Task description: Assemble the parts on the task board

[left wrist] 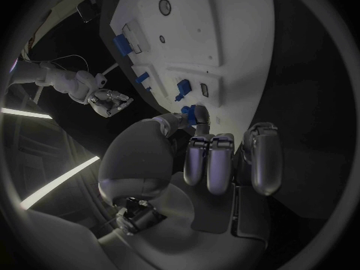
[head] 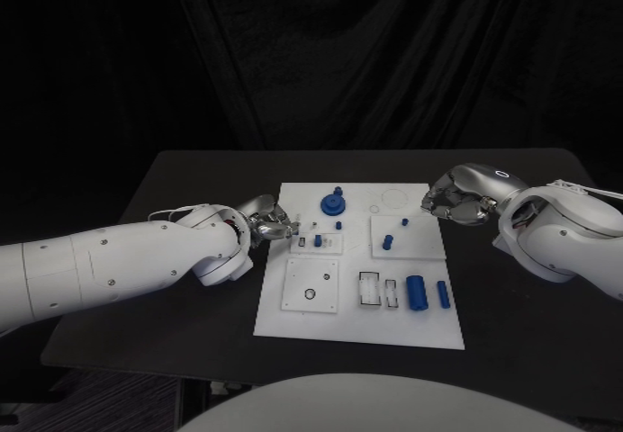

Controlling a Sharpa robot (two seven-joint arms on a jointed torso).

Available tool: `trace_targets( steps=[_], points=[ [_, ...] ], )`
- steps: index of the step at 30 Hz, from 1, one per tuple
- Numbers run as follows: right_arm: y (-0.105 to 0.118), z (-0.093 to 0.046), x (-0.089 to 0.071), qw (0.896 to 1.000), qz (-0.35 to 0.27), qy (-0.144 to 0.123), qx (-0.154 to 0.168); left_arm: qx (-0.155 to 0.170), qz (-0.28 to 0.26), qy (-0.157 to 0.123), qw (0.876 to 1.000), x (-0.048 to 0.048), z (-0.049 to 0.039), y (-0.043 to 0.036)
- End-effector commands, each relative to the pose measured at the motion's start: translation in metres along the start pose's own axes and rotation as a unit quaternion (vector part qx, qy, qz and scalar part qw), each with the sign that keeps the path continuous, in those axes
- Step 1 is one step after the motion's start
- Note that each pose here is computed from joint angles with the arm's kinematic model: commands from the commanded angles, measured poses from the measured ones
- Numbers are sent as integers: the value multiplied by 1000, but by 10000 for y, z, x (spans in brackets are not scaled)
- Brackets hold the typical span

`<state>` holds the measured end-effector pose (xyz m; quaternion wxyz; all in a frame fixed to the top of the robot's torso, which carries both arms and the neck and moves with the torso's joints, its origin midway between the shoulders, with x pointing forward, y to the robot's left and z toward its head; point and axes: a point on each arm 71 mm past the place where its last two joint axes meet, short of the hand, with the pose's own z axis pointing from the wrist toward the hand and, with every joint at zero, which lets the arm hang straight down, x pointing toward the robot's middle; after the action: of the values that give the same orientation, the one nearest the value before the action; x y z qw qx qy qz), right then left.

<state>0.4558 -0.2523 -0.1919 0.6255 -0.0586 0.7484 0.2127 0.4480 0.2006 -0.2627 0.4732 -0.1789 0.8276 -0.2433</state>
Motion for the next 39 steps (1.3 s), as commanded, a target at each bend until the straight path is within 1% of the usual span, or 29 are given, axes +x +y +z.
trace_targets(
  steps=[1, 6, 10, 16, 19, 23, 29, 39],
  points=[
    [-12, -13, 5, 1000, 0, 0, 10, 19, 6, -19, 1000, 27, 11, -30],
    [-11, -13, 4, 1000, 0, -1, 10, 13, 10, -7, 1000, 79, 24, -13],
    [-10, -10, 4, 1000, 0, -1, 9, 5, 15, 8, 1000, 112, 36, -2],
    [-7, -8, 5, 1000, 0, -1, 9, -3, 48, 32, 998, 153, 51, 10],
    [-5, -7, 5, 1000, 0, -1, 8, -7, 58, 37, 998, 159, 61, 18],
    [-1, -2, 6, 1000, 0, -1, 7, -10, 63, 37, 997, 155, 81, 26],
    [0, 1, 6, 1000, 0, -1, 7, -7, 65, 32, 997, 150, 113, 19],
    [-3, 7, 9, 1000, 0, -1, 6, 7, 63, 27, 998, 176, 150, -27]
  ],
)
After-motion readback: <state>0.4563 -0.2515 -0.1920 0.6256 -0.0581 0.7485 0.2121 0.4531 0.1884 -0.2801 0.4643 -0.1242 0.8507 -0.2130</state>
